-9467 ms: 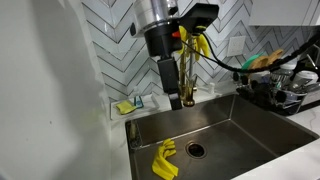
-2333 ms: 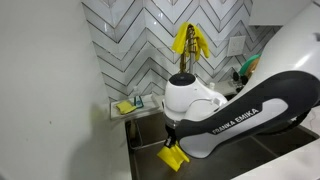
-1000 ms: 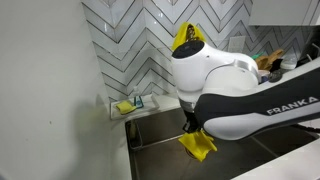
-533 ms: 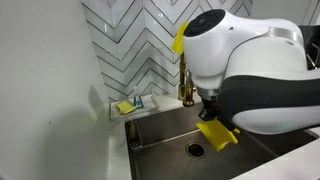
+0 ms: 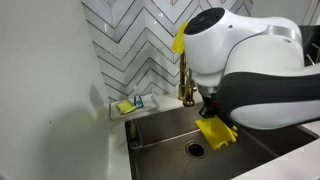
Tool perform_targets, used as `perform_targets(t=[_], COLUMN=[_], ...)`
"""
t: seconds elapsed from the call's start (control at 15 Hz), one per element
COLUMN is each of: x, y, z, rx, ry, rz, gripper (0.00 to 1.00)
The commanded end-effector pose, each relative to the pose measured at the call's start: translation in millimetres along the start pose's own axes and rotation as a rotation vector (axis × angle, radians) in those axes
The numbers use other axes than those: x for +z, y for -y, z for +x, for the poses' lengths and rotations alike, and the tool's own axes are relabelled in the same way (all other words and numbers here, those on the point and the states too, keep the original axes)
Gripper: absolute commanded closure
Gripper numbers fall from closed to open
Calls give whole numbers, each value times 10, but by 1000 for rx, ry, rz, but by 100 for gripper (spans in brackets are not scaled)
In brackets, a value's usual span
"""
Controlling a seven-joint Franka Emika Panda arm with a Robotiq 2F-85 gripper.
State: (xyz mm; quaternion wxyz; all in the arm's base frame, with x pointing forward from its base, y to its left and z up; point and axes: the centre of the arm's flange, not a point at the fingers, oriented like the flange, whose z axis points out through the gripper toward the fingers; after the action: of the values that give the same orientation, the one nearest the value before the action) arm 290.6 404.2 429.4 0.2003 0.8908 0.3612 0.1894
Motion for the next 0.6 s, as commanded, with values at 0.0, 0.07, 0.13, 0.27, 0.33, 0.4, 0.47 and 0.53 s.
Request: perform_targets(t=[0.0, 0.07, 0.13, 0.27, 0.33, 0.4, 0.47, 0.53], x=[-329, -410, -530, -763, -849, -931, -1000, -1036], y=[-260, -334, -407, -536, -609, -668, -693, -709], z=[-87, -93, -91, -63, -44, -5, 60, 130], rx=[62, 75, 90, 123, 136, 155, 170, 168], ry=[-10, -15, -18, -39, -54, -80, -115, -146], rz=[-67, -88, -108, -155, -182, -206, -224, -249], gripper=[100, 100, 100, 100, 100, 100, 100, 100])
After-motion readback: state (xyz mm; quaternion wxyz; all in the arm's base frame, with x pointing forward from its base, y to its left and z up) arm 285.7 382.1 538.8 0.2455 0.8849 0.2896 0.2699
